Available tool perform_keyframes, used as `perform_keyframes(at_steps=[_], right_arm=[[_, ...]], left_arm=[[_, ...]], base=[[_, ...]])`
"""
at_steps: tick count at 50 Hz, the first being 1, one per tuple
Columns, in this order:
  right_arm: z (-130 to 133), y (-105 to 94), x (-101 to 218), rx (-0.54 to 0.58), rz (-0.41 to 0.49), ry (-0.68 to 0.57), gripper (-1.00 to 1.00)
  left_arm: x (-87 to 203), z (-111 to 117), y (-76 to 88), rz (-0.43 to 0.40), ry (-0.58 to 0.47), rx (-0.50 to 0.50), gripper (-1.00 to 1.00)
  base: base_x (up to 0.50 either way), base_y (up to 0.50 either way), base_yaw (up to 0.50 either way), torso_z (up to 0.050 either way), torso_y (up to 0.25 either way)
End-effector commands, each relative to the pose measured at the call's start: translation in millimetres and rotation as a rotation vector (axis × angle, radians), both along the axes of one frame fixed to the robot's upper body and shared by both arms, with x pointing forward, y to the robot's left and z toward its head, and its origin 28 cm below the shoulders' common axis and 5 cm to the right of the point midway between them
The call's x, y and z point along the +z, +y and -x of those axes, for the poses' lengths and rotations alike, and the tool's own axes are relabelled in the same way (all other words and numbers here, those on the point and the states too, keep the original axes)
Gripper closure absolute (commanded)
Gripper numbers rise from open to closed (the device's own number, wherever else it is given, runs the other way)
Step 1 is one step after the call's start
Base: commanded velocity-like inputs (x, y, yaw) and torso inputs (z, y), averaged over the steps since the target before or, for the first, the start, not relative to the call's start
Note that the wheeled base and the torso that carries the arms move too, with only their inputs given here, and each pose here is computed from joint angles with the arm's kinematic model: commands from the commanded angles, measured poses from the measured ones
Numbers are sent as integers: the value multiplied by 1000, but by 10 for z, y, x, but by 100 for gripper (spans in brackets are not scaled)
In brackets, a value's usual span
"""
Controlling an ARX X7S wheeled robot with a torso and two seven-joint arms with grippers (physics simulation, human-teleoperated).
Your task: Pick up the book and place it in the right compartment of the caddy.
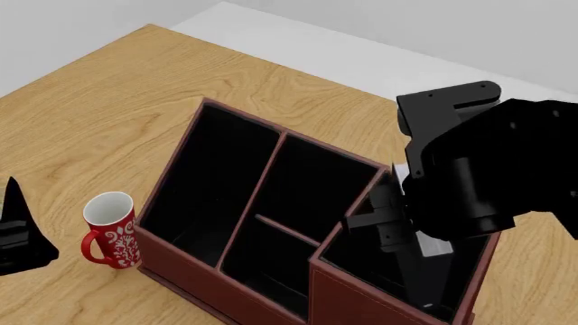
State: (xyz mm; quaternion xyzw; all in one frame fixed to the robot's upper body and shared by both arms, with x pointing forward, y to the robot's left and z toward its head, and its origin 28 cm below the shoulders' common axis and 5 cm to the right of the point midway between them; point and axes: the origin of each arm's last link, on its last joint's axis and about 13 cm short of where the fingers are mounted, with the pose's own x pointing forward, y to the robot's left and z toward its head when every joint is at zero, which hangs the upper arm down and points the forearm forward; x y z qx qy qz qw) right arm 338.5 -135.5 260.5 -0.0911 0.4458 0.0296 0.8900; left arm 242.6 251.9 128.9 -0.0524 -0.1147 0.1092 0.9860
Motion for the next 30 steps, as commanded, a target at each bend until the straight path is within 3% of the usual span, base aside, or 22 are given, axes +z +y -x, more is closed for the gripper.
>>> perform_keyframes(at_steps=[1,30], right_arm=[[-59,-38,-25,1,19,-26,100],[-155,-60,-264,9,16,10,100]], left_arm=[[-22,-19,-3,-5,4,2,-100],[-42,-36,-13,-19,14,6,-100]], base=[[0,0,0,0,0],[0,0,0,0,1]])
